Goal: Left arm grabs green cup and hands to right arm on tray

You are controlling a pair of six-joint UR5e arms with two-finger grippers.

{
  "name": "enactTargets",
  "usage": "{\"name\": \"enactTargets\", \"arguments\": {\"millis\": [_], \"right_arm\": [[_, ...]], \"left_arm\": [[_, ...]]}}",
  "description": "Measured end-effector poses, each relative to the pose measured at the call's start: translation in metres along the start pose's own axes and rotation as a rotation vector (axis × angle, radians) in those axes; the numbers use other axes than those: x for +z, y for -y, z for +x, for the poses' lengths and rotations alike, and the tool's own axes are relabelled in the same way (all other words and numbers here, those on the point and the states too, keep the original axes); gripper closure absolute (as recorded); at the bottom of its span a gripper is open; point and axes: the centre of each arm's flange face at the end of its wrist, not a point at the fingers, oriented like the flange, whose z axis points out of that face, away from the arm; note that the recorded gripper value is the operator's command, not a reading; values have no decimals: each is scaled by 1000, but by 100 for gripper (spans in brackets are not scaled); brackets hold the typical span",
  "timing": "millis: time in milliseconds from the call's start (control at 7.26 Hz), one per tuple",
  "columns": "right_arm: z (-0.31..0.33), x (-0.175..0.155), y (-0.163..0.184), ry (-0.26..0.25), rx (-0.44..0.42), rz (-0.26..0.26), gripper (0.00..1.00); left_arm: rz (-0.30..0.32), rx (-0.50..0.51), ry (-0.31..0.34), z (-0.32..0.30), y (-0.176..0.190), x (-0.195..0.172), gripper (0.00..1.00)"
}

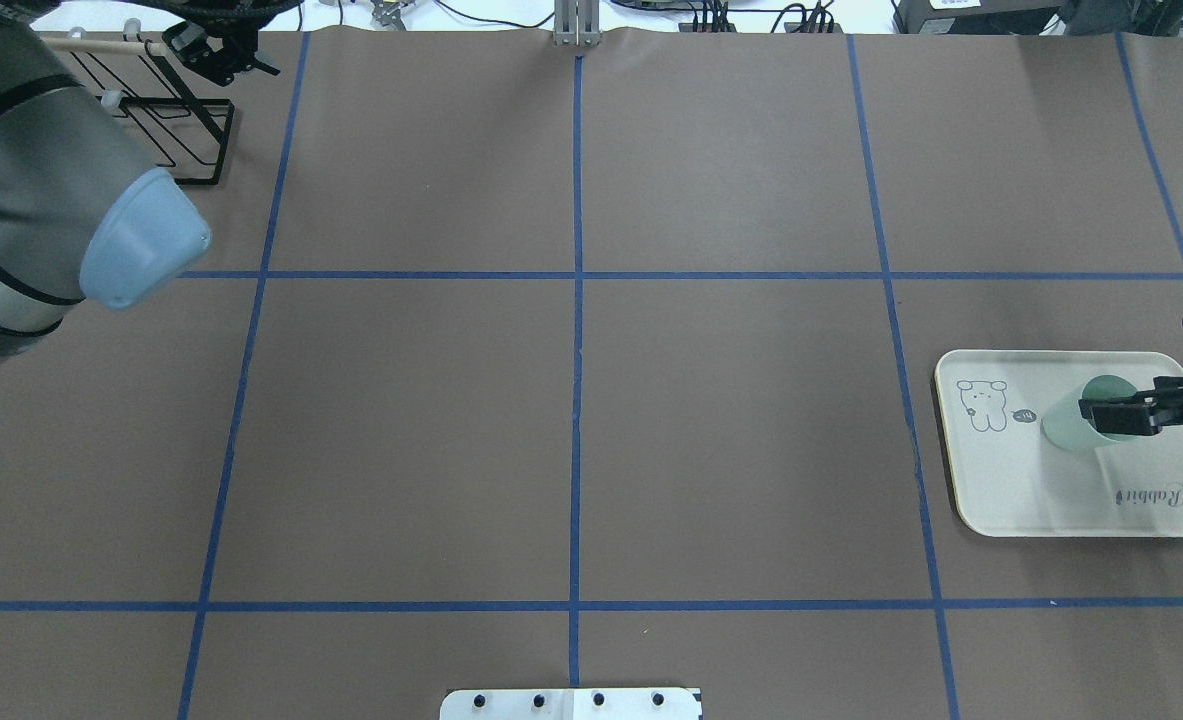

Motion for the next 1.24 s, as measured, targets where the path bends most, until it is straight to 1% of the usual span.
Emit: {"name": "enactTargets", "arguments": {"millis": [275, 413, 551, 688, 826, 964, 1101, 1239], "right_arm": [[22, -25, 11, 62, 20, -21, 0], [35, -38, 17, 83, 23, -29, 0], [46, -46, 25, 83, 25, -43, 0], [60, -50, 37, 52, 10, -64, 0], [75, -53, 54, 9, -17, -94, 0], [88, -58, 79, -32, -47, -131, 0], [100, -66, 108, -55, -63, -181, 0], [108, -73, 131, -62, -57, -235, 0]], "left_arm": [[-19, -18, 12, -2, 12, -6, 0], [-24, -24, 13, -3, 17, -9, 0], [-26, -23, 18, -5, 25, -13, 0], [-31, 11, 44, -10, 41, -20, 0], [-33, 79, 88, -18, 59, -26, 0], [-32, 171, 143, -33, 81, -28, 0], [-34, 276, 197, -58, 104, -25, 0], [-46, 380, 241, -86, 128, -22, 0]]}}
